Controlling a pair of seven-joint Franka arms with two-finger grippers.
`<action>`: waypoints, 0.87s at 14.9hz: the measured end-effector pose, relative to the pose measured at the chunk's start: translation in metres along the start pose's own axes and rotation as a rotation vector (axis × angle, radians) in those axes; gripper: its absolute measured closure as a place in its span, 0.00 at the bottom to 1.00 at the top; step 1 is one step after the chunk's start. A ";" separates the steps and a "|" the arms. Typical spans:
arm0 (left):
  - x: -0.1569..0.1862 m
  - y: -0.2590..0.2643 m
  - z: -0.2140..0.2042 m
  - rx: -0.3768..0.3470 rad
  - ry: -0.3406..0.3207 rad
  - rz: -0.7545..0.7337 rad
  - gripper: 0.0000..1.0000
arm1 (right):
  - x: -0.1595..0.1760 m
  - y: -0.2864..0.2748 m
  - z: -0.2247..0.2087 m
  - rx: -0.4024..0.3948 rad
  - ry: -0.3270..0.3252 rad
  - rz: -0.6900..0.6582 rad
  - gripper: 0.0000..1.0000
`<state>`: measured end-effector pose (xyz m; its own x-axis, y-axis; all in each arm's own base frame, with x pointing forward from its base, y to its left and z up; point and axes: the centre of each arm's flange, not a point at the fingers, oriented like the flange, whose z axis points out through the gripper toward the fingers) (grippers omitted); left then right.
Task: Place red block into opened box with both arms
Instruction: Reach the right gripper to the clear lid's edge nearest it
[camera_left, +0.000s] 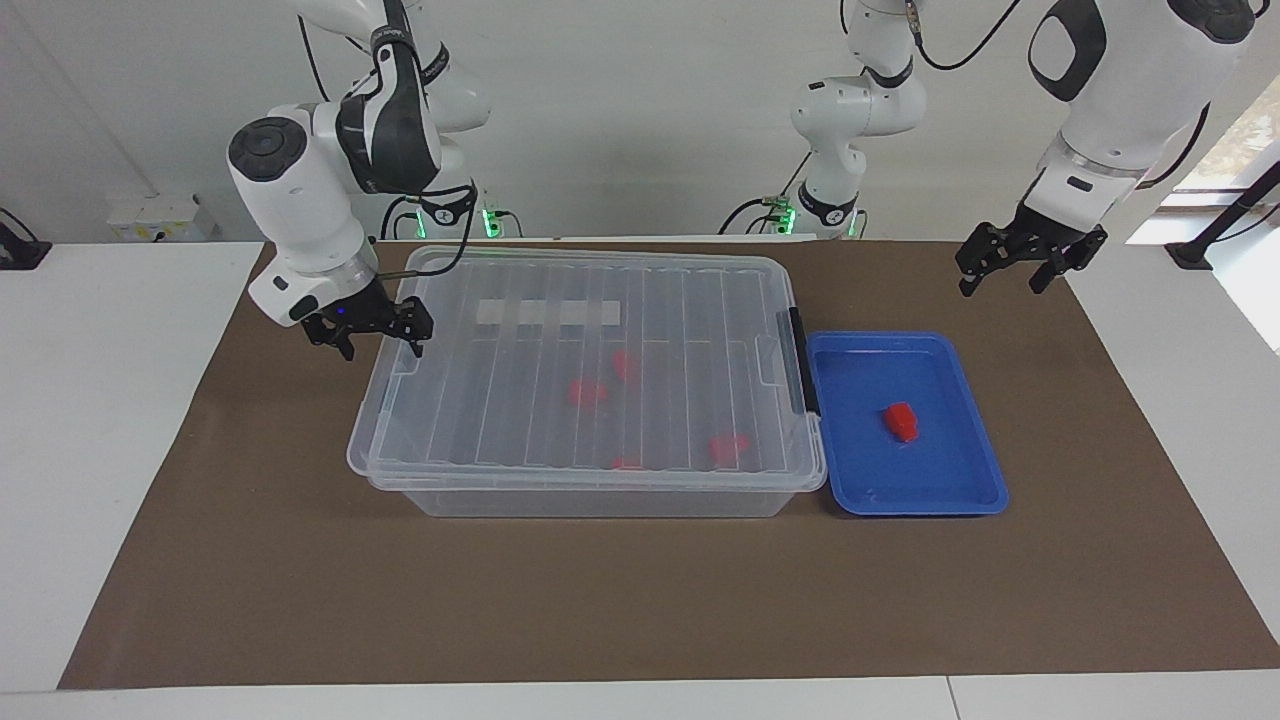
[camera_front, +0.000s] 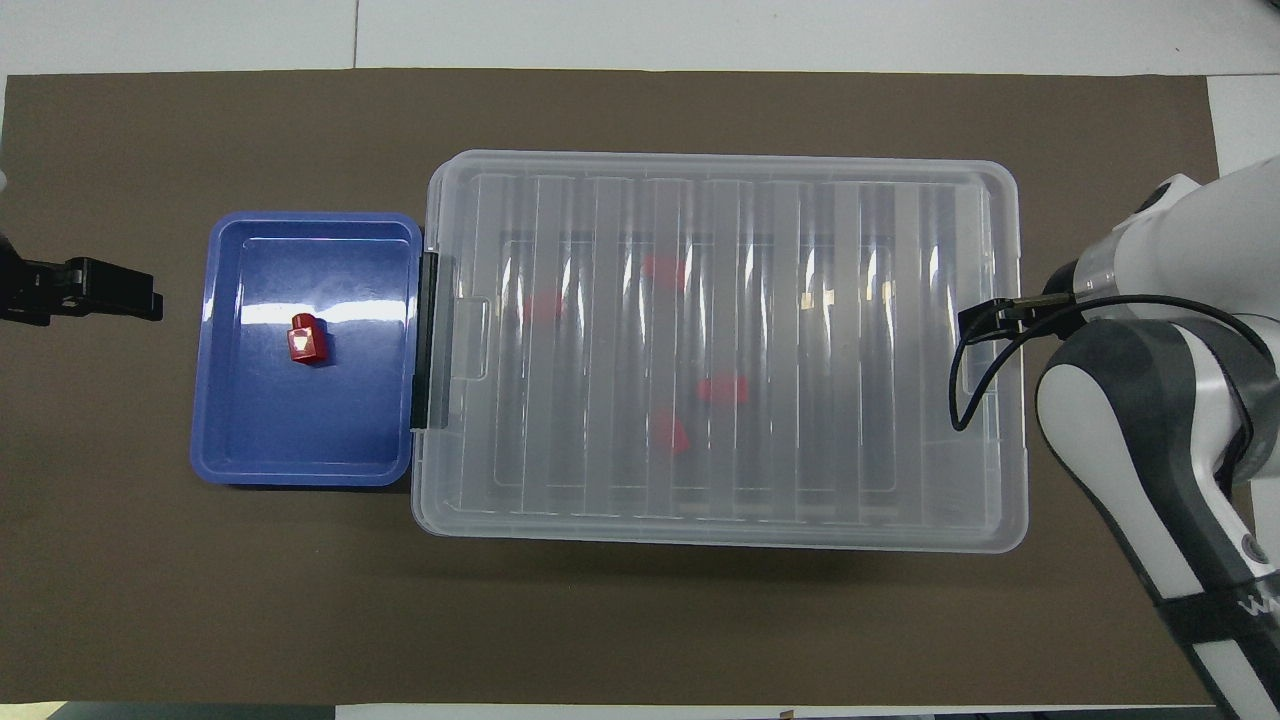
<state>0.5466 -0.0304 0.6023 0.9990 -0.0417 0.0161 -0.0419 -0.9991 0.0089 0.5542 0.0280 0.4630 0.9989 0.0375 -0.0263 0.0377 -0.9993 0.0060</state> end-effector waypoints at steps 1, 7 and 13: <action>0.000 0.000 0.000 0.000 0.000 0.000 0.00 | 0.000 0.002 0.003 0.000 0.001 -0.001 0.00; 0.000 0.000 0.000 0.000 0.000 0.000 0.00 | -0.004 0.003 0.007 0.001 0.000 0.001 0.00; 0.000 0.000 0.000 0.000 0.000 0.000 0.00 | -0.007 0.023 0.012 0.002 -0.012 0.007 0.00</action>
<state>0.5466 -0.0304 0.6023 0.9990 -0.0417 0.0161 -0.0419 -0.9991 0.0089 0.5481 0.0049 0.4512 0.9988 0.0307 -0.0382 0.0309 -0.9995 0.0043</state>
